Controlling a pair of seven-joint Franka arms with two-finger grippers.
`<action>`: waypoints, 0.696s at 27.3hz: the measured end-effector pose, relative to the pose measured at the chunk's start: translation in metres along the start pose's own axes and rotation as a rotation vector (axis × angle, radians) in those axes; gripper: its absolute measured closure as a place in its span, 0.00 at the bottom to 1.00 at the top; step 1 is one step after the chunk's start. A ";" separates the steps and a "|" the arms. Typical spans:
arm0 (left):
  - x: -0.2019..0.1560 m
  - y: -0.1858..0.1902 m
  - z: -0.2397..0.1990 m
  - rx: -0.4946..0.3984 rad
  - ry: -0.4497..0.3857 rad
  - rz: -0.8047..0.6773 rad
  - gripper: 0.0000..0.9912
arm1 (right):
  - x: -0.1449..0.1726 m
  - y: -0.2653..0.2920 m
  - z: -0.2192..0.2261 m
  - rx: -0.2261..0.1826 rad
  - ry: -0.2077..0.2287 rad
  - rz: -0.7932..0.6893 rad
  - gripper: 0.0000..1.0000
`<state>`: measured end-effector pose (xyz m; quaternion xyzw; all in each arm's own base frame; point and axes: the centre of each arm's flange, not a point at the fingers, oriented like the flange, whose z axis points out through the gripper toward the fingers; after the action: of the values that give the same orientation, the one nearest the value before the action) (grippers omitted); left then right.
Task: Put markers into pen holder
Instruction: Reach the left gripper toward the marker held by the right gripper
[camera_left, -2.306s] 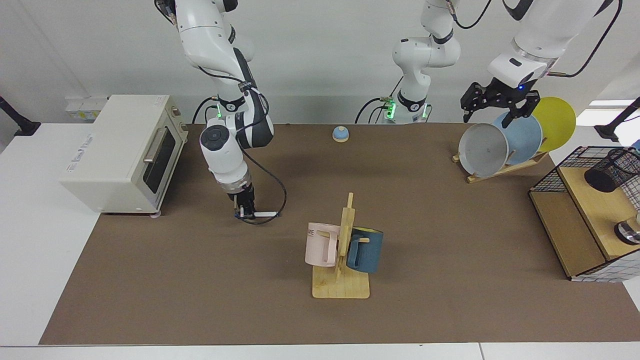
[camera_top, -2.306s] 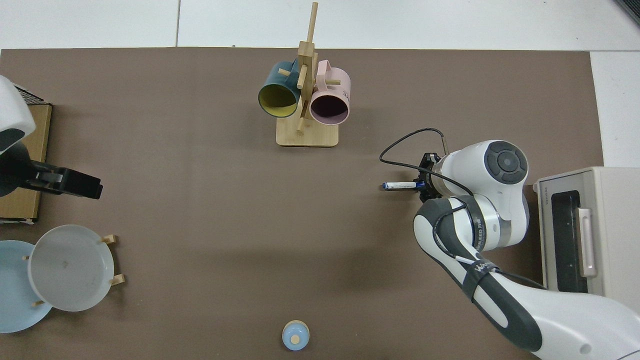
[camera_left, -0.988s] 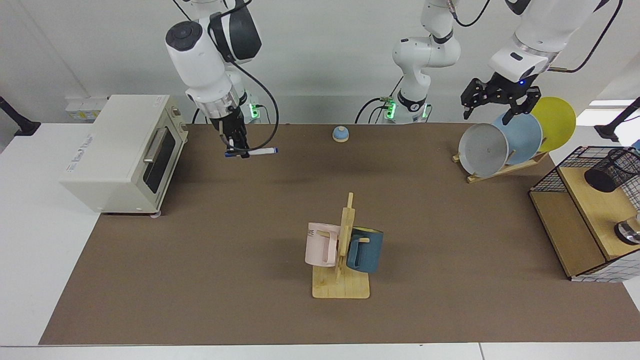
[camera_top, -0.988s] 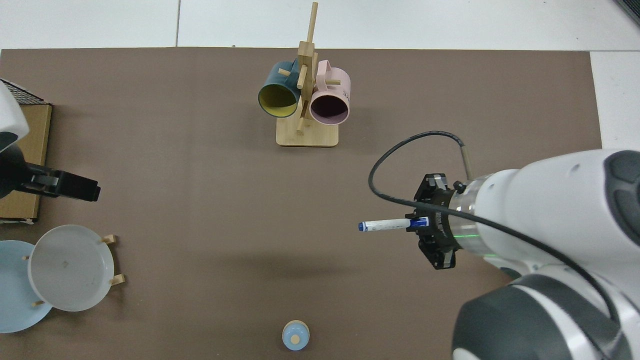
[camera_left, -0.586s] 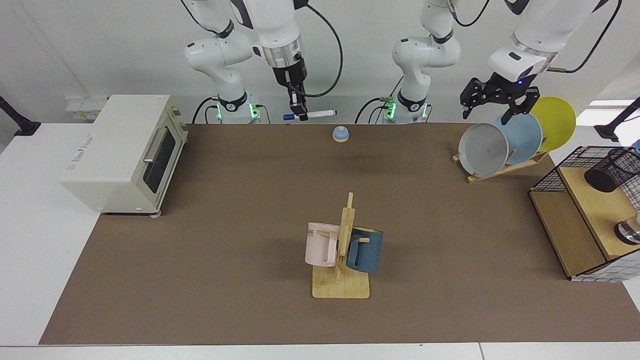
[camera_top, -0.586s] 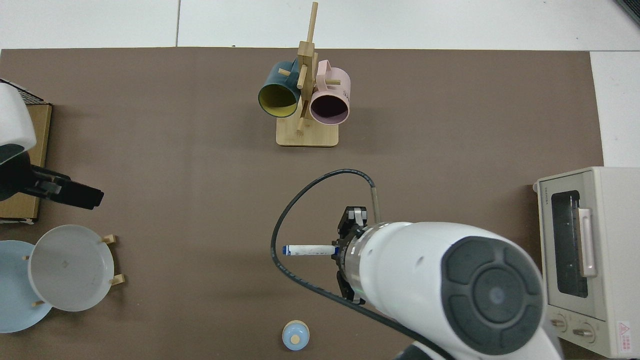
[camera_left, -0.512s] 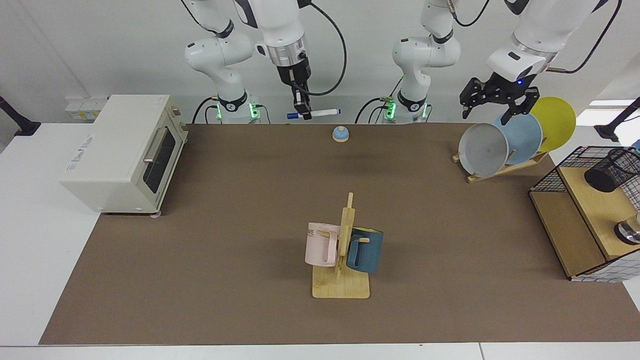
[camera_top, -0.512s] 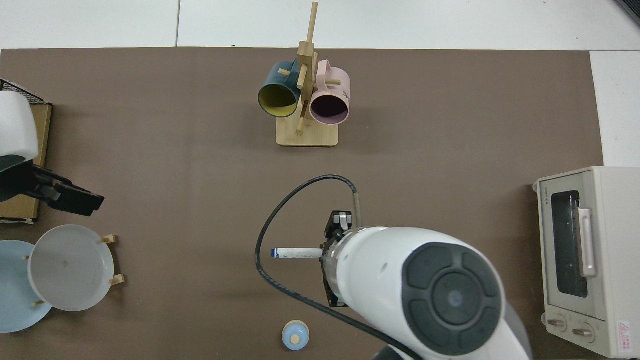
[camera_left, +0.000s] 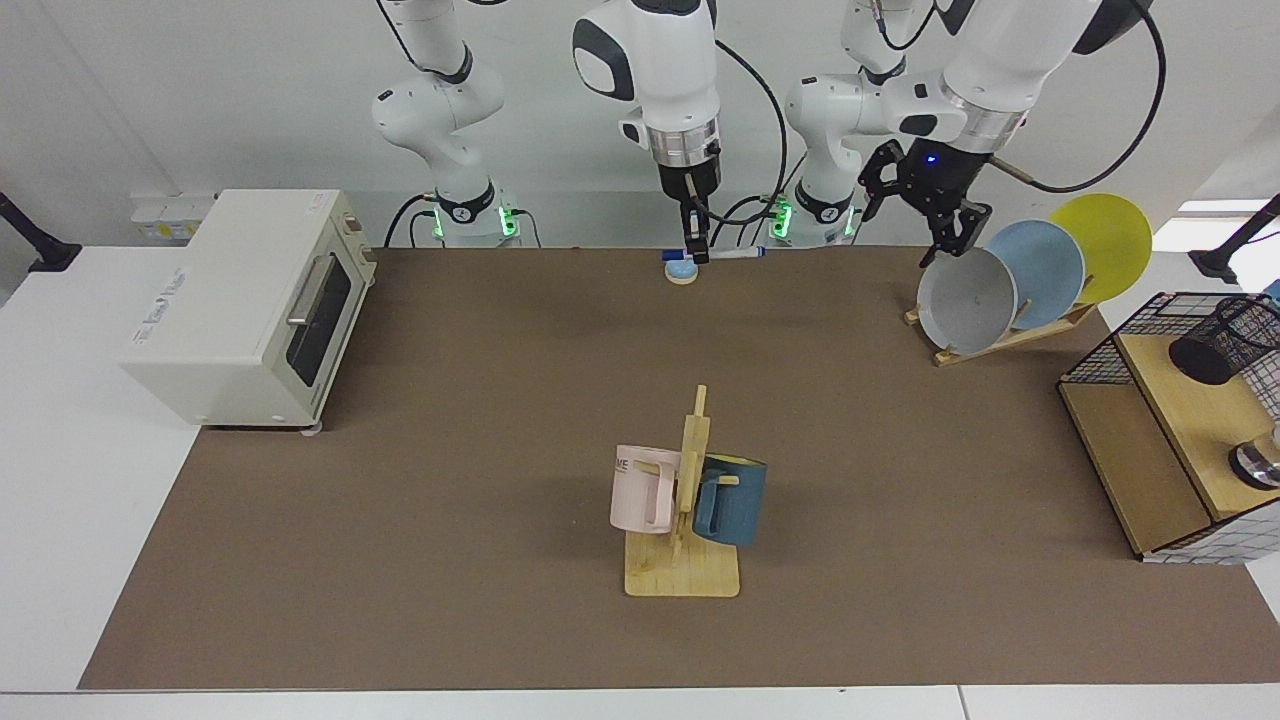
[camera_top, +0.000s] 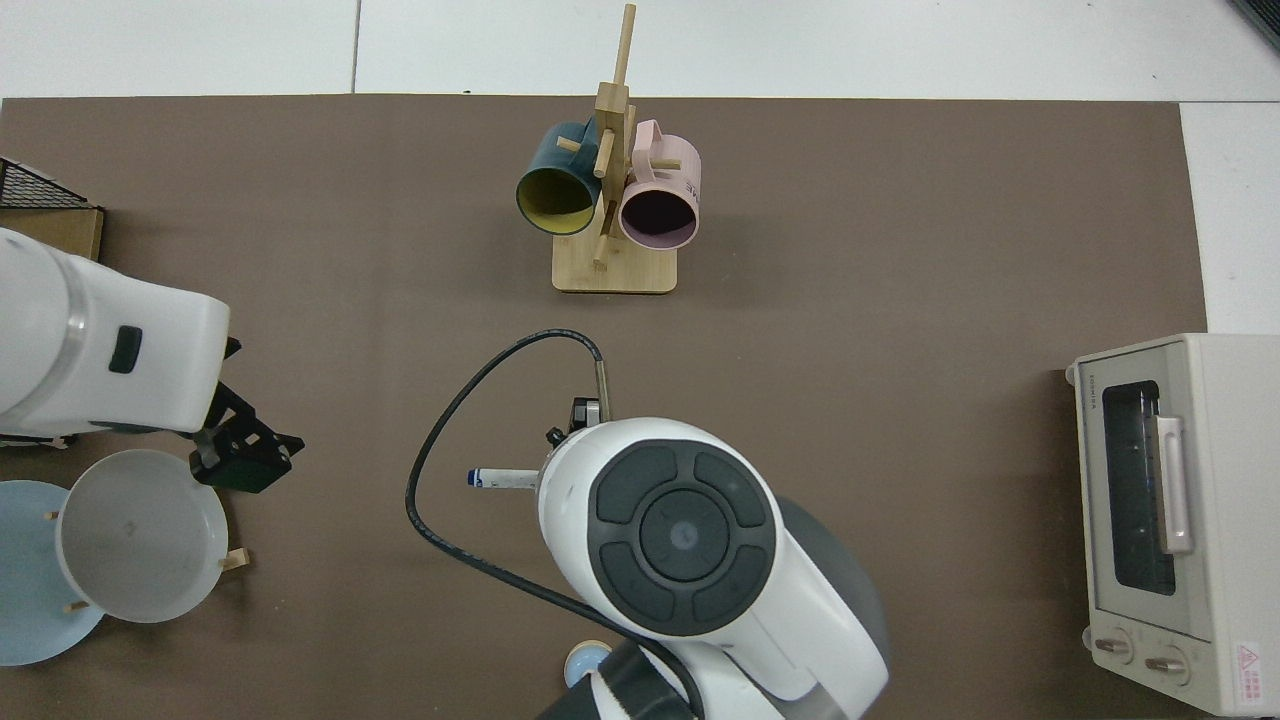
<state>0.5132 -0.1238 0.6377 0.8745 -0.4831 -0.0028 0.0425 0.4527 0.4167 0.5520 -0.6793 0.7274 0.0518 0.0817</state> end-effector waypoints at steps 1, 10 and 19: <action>0.004 0.004 0.002 -0.008 0.011 0.029 0.00 | -0.002 -0.001 0.000 0.001 -0.002 -0.001 0.84; 0.031 0.029 0.026 -0.049 0.061 0.204 0.02 | -0.011 0.000 -0.003 0.009 -0.016 -0.013 0.84; 0.065 0.063 0.065 -0.104 0.109 0.290 0.09 | -0.015 0.001 -0.006 0.019 -0.030 -0.019 0.84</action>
<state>0.4915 -0.2170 0.5805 0.7911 -0.6004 0.0257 0.1139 0.4524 0.4307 0.5610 -0.6844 0.7202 0.0542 0.0996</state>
